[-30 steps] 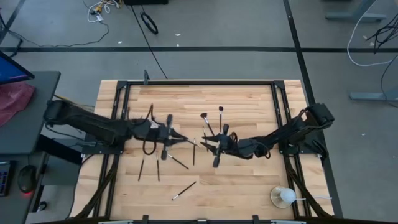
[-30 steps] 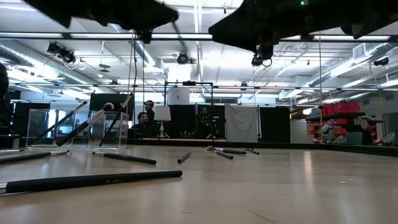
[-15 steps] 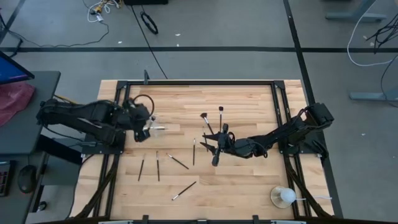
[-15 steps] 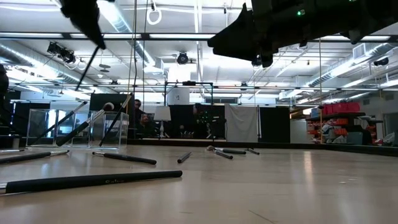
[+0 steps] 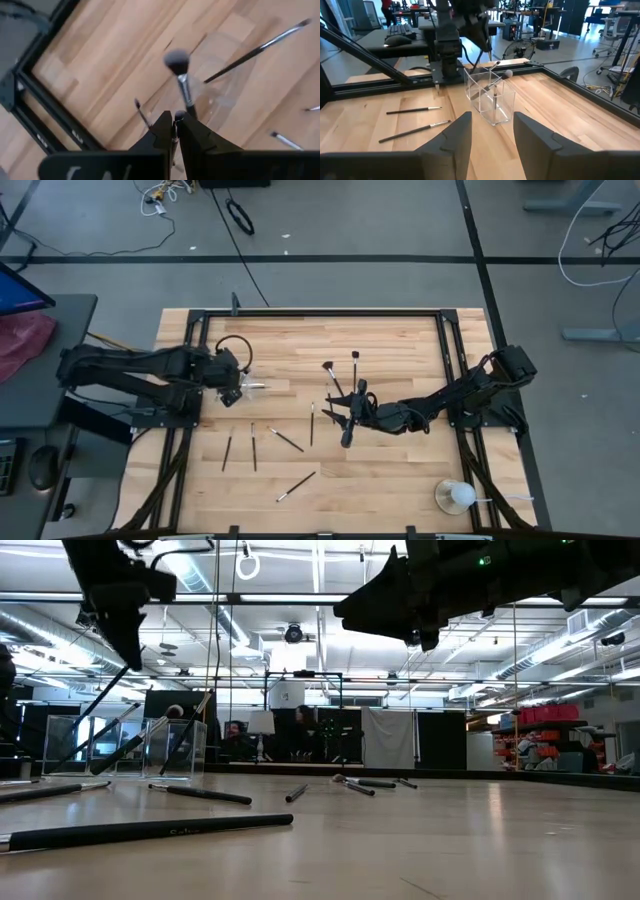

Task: Put items in baskets/containers
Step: Put the black eyeshadow brush into the transparent organizer, then put the black highlighter brush into the transparent organizer

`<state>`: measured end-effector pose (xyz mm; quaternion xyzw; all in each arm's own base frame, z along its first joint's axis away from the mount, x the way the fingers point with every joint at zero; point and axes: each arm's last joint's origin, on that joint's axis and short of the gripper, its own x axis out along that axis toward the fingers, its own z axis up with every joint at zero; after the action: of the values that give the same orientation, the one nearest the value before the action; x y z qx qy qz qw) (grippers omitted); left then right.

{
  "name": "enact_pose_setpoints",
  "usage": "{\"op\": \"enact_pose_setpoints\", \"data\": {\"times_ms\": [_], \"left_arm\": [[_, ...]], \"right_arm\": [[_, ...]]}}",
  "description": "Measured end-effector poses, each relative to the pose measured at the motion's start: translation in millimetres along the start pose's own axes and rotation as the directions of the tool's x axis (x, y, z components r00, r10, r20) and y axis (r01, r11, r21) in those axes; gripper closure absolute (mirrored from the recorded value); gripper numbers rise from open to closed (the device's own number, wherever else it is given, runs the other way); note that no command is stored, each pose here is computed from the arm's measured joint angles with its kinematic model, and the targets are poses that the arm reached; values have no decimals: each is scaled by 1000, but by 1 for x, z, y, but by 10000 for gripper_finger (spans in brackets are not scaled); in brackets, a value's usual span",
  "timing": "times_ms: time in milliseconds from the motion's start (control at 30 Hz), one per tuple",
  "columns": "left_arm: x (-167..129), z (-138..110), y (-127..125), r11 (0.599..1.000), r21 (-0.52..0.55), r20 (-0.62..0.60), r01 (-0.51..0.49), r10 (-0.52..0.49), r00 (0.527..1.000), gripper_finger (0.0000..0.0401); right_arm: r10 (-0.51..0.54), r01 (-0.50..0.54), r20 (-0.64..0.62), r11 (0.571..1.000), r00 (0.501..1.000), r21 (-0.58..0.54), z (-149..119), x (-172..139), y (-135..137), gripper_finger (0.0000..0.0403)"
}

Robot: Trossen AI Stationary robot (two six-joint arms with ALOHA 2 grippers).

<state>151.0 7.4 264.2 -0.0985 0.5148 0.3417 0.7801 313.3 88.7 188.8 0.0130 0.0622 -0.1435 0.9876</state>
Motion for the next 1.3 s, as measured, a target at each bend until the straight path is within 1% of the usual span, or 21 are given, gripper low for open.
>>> {"op": "enact_pose_setpoints", "data": {"times_ms": [133, 300, 567, 700, 967, 1067, 1167, 1233, 1300], "left_arm": [[17, -7, 1, 1000, -29, -56, -2, 1, 998, 378], [31, -14, 4, 998, -46, -90, -36, 31, 995, 378], [38, -16, 4, 998, -56, -89, -38, 33, 995, 372], [38, -16, 4, 998, -57, -89, -38, 33, 996, 350], [38, -15, 4, 997, -55, -81, -49, 45, 996, 291], [34, -14, 6, 998, -32, -90, -60, 57, 994, 277], [22, -6, 8, 998, -32, -72, -48, 45, 996, 269], [11, 1, 10, 998, -38, -45, -52, 50, 998, 266], [-1, 9, 11, 998, -31, 8, -47, 48, 999, 266]], "right_arm": [[0, 0, 0, 1000, 1000, 0, 0, 0, 0, 257], [0, 0, 0, 1000, 1000, 0, 0, 0, 0, 258], [0, 0, 1, 1000, 1000, 0, 0, 0, 0, 259], [0, 0, 1, 1000, 1000, 0, 0, 0, 0, 261], [0, 0, 0, 1000, 1000, -1, 0, 0, 0, 262], [0, 0, 0, 1000, 1000, -1, 0, 0, 0, 262], [-1, 1, -6, 1000, 1000, -5, -1, 0, 0, 262], [-6, 5, -21, 1000, 1000, -14, -2, 0, -1, 262], [-15, 15, -48, 1000, 999, 1, -5, 1, -3, 262]]}}
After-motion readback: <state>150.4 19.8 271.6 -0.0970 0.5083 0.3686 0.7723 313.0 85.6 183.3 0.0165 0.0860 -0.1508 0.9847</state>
